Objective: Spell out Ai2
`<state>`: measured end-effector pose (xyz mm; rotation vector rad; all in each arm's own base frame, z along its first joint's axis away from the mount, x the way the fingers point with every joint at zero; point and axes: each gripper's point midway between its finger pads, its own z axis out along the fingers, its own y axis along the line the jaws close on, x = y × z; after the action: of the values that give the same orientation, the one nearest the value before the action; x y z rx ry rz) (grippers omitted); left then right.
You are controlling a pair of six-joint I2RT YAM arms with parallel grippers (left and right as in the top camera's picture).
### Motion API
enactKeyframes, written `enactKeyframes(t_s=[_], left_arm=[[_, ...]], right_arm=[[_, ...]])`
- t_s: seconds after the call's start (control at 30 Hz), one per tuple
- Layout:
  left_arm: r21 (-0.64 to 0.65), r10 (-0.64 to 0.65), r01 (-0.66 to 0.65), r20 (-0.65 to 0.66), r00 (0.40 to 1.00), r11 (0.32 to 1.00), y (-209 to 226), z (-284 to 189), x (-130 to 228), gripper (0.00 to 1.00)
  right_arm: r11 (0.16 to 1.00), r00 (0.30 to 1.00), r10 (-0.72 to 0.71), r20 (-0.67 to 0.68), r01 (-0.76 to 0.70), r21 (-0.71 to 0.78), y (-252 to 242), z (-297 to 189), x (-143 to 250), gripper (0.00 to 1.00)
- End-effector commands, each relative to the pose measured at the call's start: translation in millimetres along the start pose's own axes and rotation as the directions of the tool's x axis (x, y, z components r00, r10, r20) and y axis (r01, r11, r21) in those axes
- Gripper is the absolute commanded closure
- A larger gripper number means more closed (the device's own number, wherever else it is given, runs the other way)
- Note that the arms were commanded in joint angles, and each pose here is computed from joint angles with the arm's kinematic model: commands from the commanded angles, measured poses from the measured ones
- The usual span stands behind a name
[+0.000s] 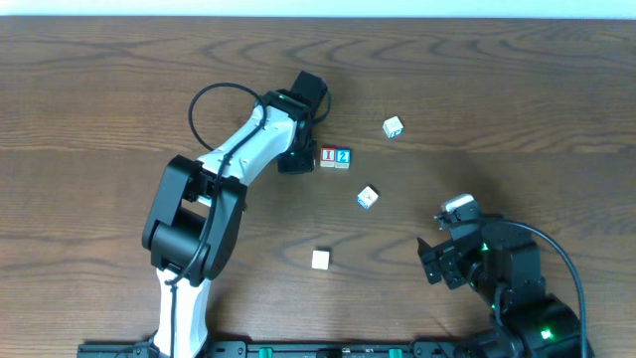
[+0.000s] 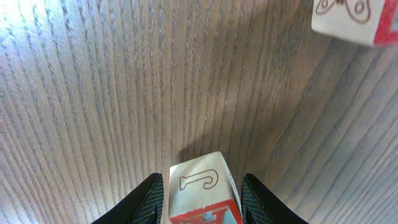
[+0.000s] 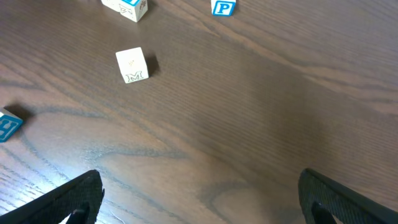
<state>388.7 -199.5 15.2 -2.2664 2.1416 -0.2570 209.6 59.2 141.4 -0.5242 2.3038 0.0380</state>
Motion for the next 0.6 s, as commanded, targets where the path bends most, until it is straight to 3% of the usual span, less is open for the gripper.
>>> enactKeyframes(t_s=[0.0, 0.57], left_arm=[[-0.011, -0.075, 0.075, 0.020, 0.997, 0.997, -1.6, 3.8, -8.5, 0.59], [-0.056, -0.070, 0.071, 0.009, 0.997, 0.996, 7.9, 3.5, -7.4, 0.59]], right_arm=[[1.000, 1.000, 0.013, -0.001, -0.013, 0.013, -3.0, -0.1, 0.4, 0.01], [1.000, 1.000, 0.013, -0.001, -0.013, 0.013, -3.0, -0.1, 0.5, 0.01]])
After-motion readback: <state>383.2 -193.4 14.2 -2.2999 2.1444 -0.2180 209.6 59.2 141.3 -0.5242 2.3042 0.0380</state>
